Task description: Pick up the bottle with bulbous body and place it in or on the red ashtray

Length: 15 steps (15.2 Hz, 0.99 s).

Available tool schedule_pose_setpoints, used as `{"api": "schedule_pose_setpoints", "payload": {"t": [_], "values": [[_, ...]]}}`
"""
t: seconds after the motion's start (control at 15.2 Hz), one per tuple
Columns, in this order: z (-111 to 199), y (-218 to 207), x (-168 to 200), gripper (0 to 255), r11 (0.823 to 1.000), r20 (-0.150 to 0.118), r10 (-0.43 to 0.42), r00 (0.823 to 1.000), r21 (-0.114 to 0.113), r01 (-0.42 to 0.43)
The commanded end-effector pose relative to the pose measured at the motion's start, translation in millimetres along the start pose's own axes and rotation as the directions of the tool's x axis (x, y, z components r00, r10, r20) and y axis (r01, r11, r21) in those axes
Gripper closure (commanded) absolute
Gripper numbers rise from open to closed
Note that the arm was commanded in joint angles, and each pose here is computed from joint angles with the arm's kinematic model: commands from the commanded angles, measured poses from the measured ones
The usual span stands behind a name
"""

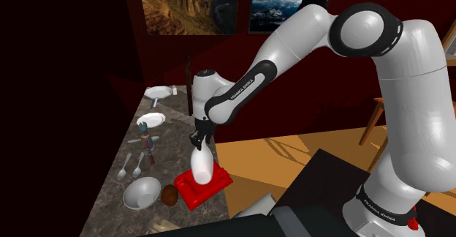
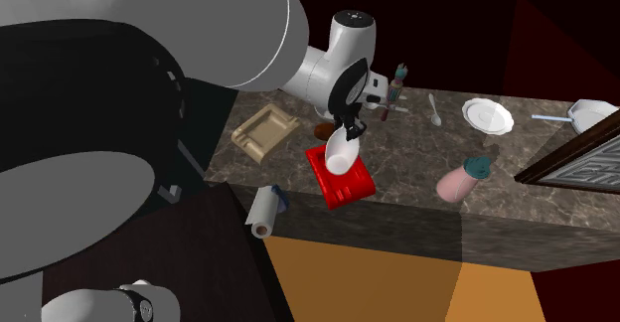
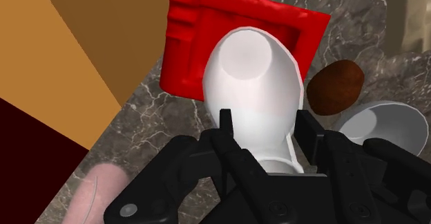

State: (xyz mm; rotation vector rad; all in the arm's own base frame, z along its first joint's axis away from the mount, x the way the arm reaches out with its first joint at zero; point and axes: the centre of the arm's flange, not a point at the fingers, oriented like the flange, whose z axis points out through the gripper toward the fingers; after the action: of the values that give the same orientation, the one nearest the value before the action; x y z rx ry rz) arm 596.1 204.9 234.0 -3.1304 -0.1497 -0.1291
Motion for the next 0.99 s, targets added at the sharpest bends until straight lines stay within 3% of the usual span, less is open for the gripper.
{"api": "schedule_pose_setpoints", "payload": {"t": [0.0, 0.33, 0.4, 0.73, 0.92], "values": [[1, 0, 0, 255, 1.0, -0.001, 0.0, 1.0, 0.0, 0.0], [1, 0, 0, 255, 1.0, -0.001, 0.0, 1.0, 0.0, 0.0], [1, 0, 0, 0, 1.0, -0.001, 0.0, 1.0, 0.0, 0.0], [1, 0, 0, 0, 1.0, -0.001, 0.0, 1.0, 0.0, 0.0], [-39, 0, 0, 0, 1.0, -0.001, 0.0, 1.0, 0.0, 0.0]]}}
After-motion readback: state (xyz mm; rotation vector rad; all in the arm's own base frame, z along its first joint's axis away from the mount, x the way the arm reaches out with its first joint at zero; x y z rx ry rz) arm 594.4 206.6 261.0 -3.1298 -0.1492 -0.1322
